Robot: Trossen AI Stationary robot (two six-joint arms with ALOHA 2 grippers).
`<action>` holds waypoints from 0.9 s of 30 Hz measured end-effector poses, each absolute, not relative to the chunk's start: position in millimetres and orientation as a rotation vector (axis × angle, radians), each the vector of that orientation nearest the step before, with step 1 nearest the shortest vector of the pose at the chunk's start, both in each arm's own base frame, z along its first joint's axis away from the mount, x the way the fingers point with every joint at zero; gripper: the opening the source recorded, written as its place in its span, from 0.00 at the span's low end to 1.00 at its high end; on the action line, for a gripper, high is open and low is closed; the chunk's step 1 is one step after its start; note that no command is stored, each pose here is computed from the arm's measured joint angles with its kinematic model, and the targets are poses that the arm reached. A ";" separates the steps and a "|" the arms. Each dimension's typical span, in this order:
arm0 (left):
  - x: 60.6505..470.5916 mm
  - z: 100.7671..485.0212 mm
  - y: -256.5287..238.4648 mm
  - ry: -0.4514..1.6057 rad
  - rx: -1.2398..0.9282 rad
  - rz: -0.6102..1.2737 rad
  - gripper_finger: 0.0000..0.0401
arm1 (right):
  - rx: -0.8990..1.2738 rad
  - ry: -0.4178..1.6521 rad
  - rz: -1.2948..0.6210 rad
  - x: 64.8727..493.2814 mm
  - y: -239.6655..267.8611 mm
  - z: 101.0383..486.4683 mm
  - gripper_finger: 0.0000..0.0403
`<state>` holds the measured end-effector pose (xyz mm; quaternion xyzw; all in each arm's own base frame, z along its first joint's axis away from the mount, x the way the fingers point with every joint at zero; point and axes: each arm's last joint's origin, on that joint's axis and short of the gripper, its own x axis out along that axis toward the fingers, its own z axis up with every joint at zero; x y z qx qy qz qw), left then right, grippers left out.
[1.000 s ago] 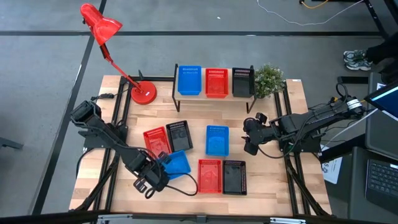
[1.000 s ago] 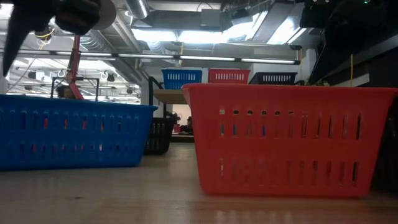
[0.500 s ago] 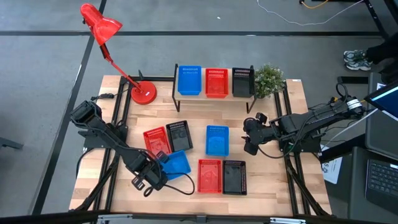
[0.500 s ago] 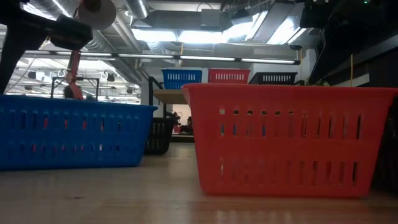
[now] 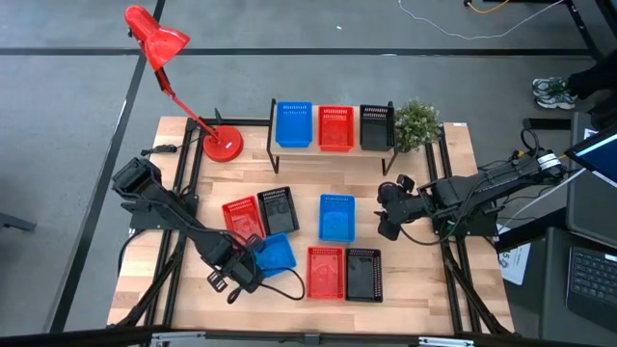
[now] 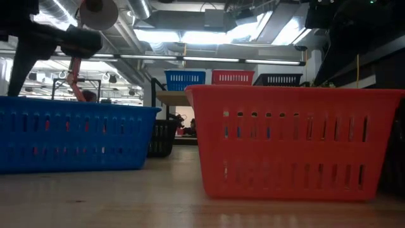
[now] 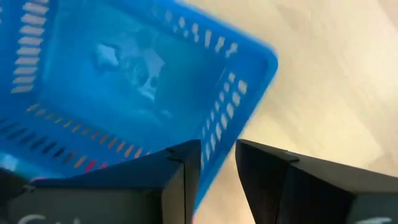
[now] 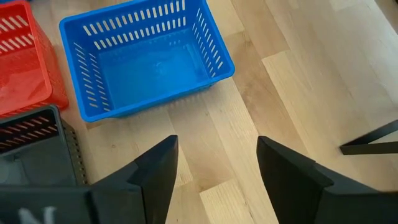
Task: Stack baskets on shelf by color
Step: Stack the left blue bin on top of the blue bin on the shelf
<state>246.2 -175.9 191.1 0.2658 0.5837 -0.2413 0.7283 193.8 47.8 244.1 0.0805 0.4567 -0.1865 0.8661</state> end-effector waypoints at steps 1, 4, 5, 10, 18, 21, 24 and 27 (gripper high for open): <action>248.4 187.3 -177.5 1.285 0.585 -0.532 0.23 | 0.169 0.957 -0.391 193.8 47.9 244.0 0.54; 254.5 178.4 -182.3 1.268 0.573 -0.530 0.23 | 0.169 0.957 -0.391 193.8 47.9 244.0 0.54; 257.3 176.5 -184.3 1.249 0.559 -0.523 0.23 | 0.169 0.957 -0.391 193.8 47.8 244.0 0.54; 272.1 166.5 -190.9 1.186 0.387 -0.394 0.23 | 0.169 0.957 -0.391 193.9 47.9 244.0 0.54; 288.9 166.1 -201.1 1.083 -0.047 -0.210 0.22 | 0.165 0.958 -0.389 193.8 47.9 244.0 0.54; 292.1 168.3 -203.2 1.058 -0.208 -0.138 0.21 | 0.164 0.958 -0.389 193.8 47.9 244.0 0.54; 294.1 171.0 -207.4 1.016 -0.307 -0.104 0.21 | 0.163 0.959 -0.388 193.8 47.8 244.0 0.54; 292.9 172.3 -211.8 0.977 -0.312 -0.079 0.18 | 0.162 0.959 -0.388 193.7 47.8 244.0 0.54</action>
